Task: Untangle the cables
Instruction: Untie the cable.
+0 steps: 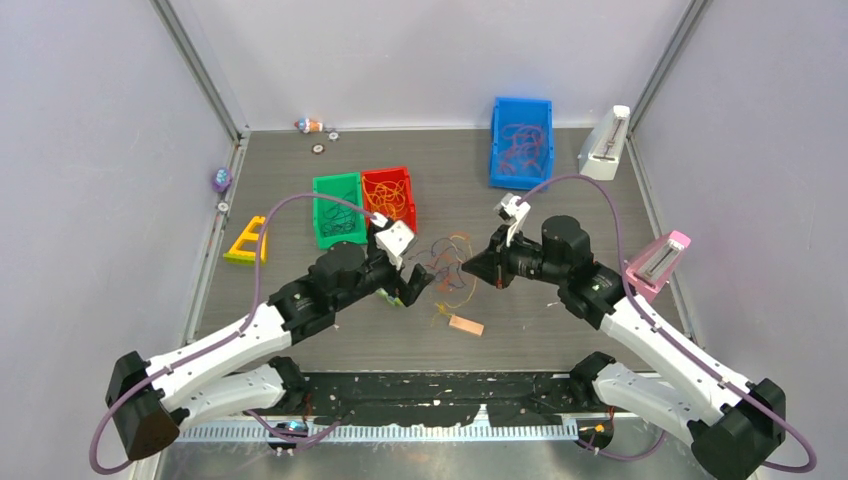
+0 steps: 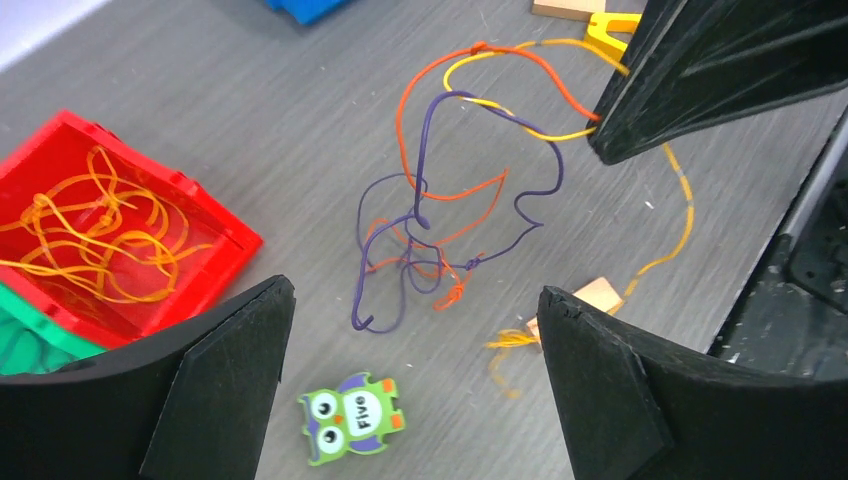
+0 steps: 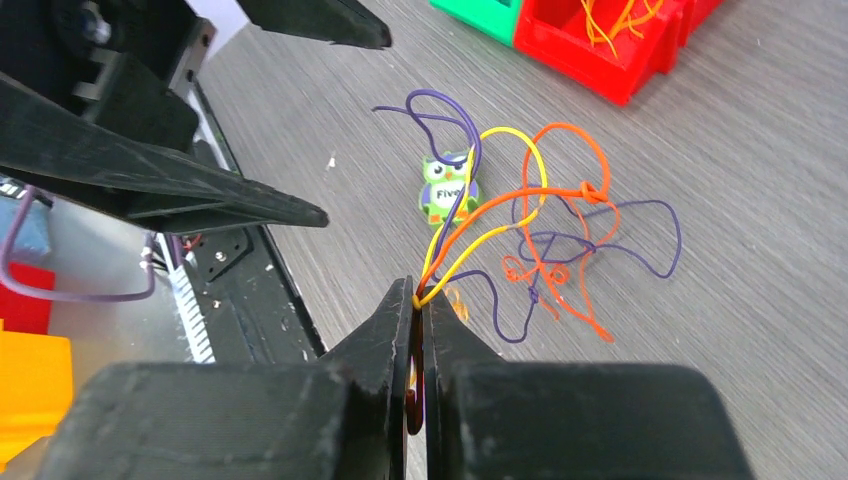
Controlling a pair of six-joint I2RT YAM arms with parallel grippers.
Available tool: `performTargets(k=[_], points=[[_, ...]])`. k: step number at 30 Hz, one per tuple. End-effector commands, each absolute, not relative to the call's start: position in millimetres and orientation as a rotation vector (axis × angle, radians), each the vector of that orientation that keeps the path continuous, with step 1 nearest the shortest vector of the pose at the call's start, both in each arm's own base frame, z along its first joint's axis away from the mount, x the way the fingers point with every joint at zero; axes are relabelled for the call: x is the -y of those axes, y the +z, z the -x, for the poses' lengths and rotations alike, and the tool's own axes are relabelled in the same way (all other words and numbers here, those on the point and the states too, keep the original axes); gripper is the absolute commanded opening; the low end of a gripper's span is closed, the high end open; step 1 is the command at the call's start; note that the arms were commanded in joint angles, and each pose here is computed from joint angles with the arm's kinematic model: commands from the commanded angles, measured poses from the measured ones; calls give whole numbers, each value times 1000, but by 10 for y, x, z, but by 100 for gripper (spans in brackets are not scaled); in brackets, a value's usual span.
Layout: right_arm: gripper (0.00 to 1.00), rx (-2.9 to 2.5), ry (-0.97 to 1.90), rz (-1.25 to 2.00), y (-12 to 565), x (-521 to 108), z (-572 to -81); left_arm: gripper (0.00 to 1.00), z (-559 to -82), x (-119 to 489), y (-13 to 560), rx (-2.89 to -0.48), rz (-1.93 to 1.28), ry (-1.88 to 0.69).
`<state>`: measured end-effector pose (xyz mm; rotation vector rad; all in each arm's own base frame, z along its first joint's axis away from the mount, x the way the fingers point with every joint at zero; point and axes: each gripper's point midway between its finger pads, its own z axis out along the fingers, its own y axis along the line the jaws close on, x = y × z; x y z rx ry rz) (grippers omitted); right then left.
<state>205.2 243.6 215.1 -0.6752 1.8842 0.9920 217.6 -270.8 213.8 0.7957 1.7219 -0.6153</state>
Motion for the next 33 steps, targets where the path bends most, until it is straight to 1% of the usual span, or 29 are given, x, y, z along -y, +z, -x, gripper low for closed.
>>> performTargets(k=[1, 6, 11, 13, 17, 20, 21, 22, 24, 25, 28, 33], points=[[6, -1772, 1057, 744, 2587, -2526, -1970, 92, -2284, 2714, 2505, -1531, -884, -512], [6, -1755, 1076, 770, 2659, -2540, -1925, 89, -2337, 2824, 2537, -1517, -909, -517], [6, -1762, 1071, 771, 2666, -2524, -1913, 88, -2411, 2790, 2655, -1498, -845, -494], [6, -1756, 1079, 777, 2677, -2524, -1891, 85, -2414, 2796, 2694, -1475, -840, -497], [6, -1750, 1088, 781, 2690, -2523, -1864, 69, -2426, 2897, 2623, -1500, -895, -505], [6, -1758, 1090, 778, 2676, -2519, -1860, 55, -2361, 3019, 2548, -1525, -963, -560], [6, -1764, 1092, 775, 2655, -2518, -1857, 48, -2329, 3050, 2525, -1524, -977, -584], [6, -1772, 1096, 769, 2637, -2520, -1858, 37, -2310, 3075, 2508, -1520, -972, -608], [6, -1808, 1090, 745, 2532, -2510, -1877, 5, -2304, 3096, 2509, -1518, -920, -649], [6, -1820, 1070, 724, 2502, -2493, -1912, 0, -2317, 3088, 2508, -1524, -886, -657], [9, -1886, 983, 643, 2336, -2392, -2024, 0, -2395, 2964, 2487, -1554, -788, -615], [11, -1994, 748, 419, 1988, -2088, -2318, 0, -2509, 2559, 2612, -1567, -594, -491]])
